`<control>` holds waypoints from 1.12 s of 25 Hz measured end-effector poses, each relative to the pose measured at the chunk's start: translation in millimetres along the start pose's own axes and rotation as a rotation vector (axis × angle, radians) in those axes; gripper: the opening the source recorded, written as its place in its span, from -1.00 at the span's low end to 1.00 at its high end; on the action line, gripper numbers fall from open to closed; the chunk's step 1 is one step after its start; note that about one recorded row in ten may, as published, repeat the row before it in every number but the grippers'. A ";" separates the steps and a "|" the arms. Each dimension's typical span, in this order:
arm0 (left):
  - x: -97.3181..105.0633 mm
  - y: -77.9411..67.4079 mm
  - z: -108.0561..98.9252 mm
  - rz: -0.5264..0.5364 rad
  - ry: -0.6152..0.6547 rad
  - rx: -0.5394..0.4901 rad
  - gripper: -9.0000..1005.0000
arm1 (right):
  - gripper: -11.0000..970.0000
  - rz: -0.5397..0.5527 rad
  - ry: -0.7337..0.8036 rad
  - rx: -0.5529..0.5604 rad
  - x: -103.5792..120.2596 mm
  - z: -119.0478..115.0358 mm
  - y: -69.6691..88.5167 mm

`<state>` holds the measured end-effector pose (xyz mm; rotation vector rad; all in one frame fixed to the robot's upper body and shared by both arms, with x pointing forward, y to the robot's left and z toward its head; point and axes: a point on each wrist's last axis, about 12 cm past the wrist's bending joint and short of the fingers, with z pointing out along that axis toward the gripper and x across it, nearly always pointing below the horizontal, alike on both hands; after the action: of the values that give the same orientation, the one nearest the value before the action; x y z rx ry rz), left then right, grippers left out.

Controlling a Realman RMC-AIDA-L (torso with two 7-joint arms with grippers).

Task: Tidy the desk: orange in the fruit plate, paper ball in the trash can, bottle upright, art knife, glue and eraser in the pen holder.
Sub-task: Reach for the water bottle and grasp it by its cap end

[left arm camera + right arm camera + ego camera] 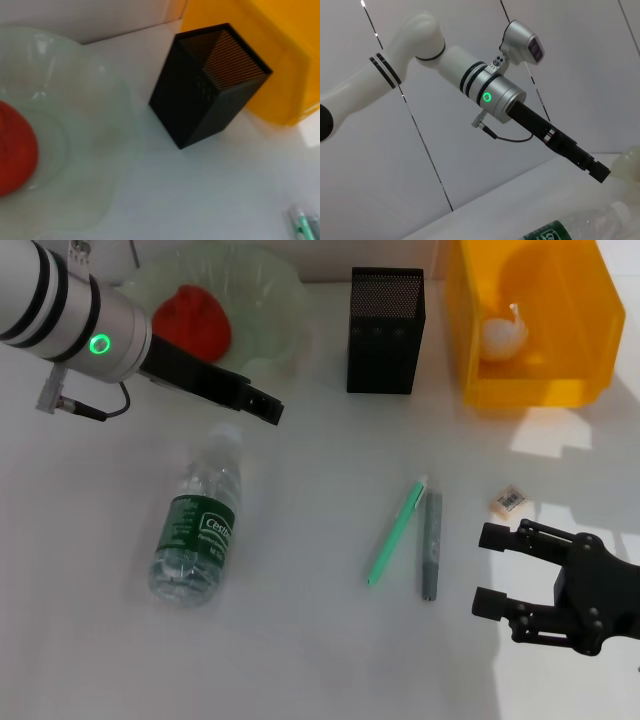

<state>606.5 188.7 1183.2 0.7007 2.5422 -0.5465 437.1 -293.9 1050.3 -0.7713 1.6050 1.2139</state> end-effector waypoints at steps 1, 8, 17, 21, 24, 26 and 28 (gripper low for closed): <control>0.1 4.0 1.8 -0.014 0.004 -0.049 0.65 | 0.71 0.000 0.005 0.001 0.9 0.5 -0.2; 3.2 13.1 10.8 -0.052 0.043 -0.154 0.65 | 0.71 0.010 0.012 0.010 3.5 1.7 -0.9; 3.5 13.6 35.1 -0.075 0.102 -0.144 0.65 | 0.71 0.030 0.024 0.011 7.2 5.3 -1.8; 2.2 19.7 47.7 -0.076 0.088 -0.184 0.65 | 0.71 0.034 0.022 0.008 7.6 6.2 -1.7; 3.0 21.3 49.5 -0.079 0.084 -0.190 0.65 | 0.71 0.035 0.022 0.008 7.6 6.3 -1.7; 4.8 22.1 52.6 -0.078 0.089 -0.194 0.65 | 0.71 0.035 0.022 0.008 7.5 6.4 -1.8; 5.2 22.1 53.4 -0.077 0.090 -0.195 0.65 | 0.71 0.033 0.022 0.007 7.2 6.7 -2.0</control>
<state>631.3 182.7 1131.0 0.5713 2.6699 -0.2919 438.5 -287.8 1042.5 -0.7582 1.6450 1.2268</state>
